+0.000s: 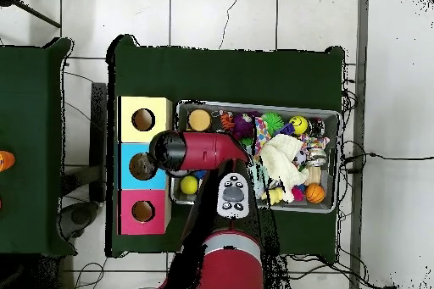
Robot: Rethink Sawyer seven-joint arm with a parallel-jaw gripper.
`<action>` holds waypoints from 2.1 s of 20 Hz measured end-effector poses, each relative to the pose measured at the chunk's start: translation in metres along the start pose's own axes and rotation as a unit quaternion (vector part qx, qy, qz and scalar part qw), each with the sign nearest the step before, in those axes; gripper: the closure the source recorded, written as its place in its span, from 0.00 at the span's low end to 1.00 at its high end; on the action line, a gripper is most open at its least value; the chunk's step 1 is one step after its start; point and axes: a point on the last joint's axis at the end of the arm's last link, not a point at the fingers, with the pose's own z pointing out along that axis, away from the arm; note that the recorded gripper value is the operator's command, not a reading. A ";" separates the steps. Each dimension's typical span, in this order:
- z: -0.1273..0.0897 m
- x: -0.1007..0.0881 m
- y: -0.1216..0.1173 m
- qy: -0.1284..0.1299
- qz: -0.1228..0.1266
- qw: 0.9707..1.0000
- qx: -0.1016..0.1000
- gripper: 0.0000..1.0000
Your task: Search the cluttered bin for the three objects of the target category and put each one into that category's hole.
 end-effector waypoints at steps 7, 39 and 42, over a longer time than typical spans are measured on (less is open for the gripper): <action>0.006 0.012 0.002 0.013 0.000 1.000 -0.001 0.00; 0.016 0.020 0.005 0.008 -0.002 1.000 0.000 0.00; 0.006 0.016 0.004 0.001 -0.001 1.000 -0.001 0.00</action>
